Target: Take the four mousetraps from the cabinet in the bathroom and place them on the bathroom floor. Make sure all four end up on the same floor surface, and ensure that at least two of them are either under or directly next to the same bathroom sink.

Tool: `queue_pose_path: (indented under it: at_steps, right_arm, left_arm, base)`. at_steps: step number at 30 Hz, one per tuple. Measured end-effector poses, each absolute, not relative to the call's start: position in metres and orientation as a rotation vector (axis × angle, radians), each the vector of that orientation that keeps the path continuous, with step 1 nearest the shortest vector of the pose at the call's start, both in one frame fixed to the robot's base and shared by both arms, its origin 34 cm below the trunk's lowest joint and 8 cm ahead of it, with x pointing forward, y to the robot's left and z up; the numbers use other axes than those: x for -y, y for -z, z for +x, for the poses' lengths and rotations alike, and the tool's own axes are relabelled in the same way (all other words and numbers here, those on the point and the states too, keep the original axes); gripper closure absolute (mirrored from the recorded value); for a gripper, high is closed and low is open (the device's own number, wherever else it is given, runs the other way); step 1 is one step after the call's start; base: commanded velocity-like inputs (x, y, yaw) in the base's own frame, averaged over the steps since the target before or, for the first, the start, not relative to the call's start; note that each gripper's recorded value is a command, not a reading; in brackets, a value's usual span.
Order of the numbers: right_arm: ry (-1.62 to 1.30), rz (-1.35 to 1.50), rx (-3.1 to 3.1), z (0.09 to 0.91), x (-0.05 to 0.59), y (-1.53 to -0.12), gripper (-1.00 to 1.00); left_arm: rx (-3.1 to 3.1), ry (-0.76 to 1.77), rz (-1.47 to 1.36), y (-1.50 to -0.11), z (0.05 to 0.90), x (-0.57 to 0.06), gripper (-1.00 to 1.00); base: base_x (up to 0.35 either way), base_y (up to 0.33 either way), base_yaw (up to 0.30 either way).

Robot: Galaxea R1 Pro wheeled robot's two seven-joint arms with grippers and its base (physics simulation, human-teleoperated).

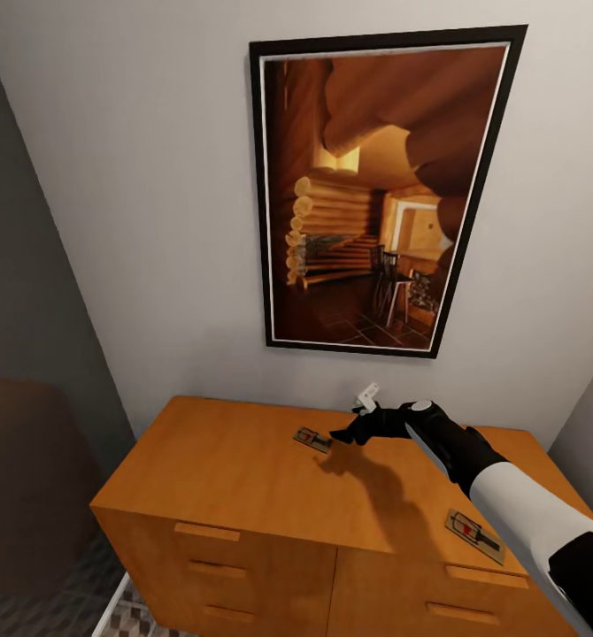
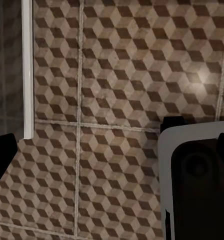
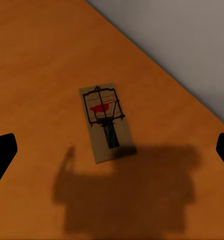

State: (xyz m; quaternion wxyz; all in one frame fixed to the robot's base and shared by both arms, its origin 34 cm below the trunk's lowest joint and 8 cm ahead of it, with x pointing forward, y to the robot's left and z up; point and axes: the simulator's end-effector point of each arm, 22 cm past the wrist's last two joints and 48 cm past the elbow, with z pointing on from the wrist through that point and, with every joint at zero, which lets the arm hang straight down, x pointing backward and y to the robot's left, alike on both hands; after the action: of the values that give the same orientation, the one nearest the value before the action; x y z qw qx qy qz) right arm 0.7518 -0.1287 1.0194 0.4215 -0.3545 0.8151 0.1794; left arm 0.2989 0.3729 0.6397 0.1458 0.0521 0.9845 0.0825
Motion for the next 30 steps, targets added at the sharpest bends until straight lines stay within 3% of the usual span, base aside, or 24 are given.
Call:
queue_pose_path:
  at_steps: [30]
  right_arm:
    - [-0.475, -0.887, -2.081, 0.752, 0.129, -0.991, -1.00]
  left_arm:
    - [-2.880, -0.235, 0.157, -0.631, 0.282, -0.372, -1.00]
  base:
    - [0.000, 0.000, 0.000]
